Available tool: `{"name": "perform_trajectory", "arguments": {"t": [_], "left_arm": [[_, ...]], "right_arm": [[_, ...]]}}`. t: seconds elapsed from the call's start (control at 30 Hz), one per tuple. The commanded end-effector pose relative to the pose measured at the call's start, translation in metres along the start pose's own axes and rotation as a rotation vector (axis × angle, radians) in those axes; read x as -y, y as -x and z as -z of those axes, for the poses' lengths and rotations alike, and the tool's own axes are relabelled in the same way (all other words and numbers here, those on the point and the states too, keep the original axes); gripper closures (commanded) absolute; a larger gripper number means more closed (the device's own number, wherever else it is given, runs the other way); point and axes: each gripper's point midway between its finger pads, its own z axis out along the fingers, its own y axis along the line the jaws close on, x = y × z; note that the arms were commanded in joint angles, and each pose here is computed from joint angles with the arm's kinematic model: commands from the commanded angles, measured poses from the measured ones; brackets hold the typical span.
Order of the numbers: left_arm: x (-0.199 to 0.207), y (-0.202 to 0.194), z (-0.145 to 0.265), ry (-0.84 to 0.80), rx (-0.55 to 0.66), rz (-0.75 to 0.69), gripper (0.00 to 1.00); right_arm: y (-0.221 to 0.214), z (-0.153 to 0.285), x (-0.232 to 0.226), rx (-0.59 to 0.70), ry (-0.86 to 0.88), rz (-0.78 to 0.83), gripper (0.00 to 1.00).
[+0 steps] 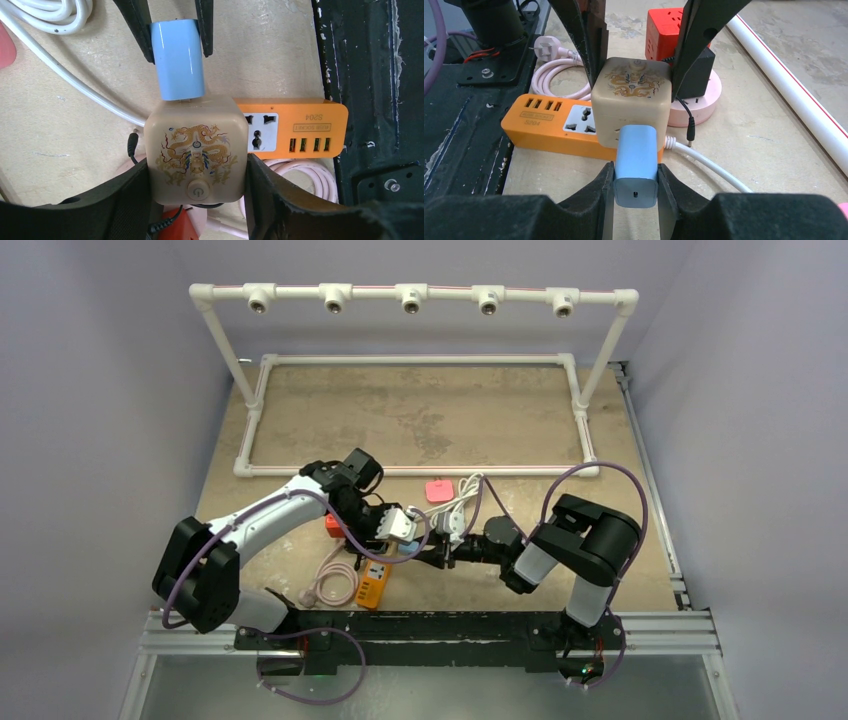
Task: Insert the plug
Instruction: Insert the plug into the socket.
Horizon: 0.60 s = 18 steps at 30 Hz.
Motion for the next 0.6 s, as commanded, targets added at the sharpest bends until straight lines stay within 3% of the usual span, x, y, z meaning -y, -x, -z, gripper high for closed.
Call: {"name": "perform_trajectory", "arguments": {"t": [0.0,0.2,0.27,0.57], "left_arm": [[-0.001,0.016,-0.005,-0.018,0.051,-0.034,0.71],[0.010,-0.007,-0.022,-0.044,0.011,-0.022,0.89],[0.013,-0.014,-0.028,-0.055,-0.006,-0.017,1.00],[0.012,-0.022,-0.040,-0.059,-0.001,-0.035,1.00]], "right_arm": [[0.010,-0.004,-0.008,0.034,0.030,0.031,1.00],[0.013,-0.012,-0.012,0.061,0.004,0.006,1.00],[0.012,-0.016,-0.015,0.060,-0.002,0.002,1.00],[0.016,-0.024,-0.021,0.084,0.015,-0.014,1.00]]}}
